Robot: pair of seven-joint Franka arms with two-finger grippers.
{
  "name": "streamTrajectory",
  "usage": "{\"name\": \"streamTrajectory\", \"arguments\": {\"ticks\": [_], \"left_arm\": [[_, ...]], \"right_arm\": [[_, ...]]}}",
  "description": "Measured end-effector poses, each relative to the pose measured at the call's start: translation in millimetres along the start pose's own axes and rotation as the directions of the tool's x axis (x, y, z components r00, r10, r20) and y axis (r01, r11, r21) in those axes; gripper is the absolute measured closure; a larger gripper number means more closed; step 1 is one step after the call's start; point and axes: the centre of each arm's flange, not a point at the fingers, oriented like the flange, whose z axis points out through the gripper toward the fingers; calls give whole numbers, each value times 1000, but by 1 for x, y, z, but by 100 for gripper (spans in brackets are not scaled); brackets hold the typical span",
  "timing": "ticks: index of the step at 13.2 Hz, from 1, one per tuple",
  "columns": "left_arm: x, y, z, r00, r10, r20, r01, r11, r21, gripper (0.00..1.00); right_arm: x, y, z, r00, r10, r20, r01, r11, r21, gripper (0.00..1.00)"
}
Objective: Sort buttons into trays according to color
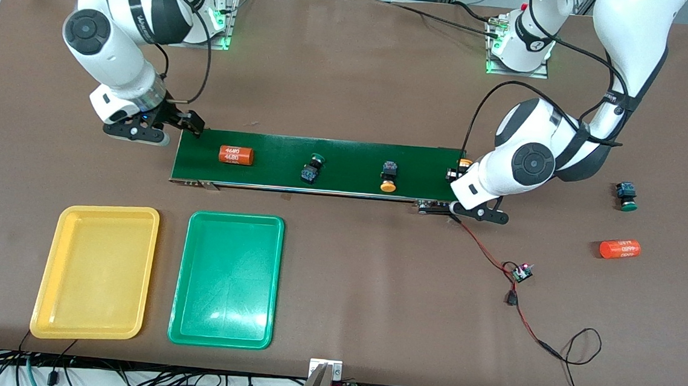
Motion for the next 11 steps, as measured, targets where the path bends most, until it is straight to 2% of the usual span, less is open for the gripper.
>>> {"name": "streamTrajectory", "arguments": {"ticks": [5, 11], "left_arm": [[2, 1, 19, 1000, -8, -14, 8, 1000, -23, 59], [0, 7, 24, 1000, -9, -17, 9, 1000, -23, 59]], "right_arm": [[18, -15, 22, 999, 32, 29, -33, 999, 15, 0], [35, -72, 39, 995, 89, 50, -90, 995, 37, 0]]}}
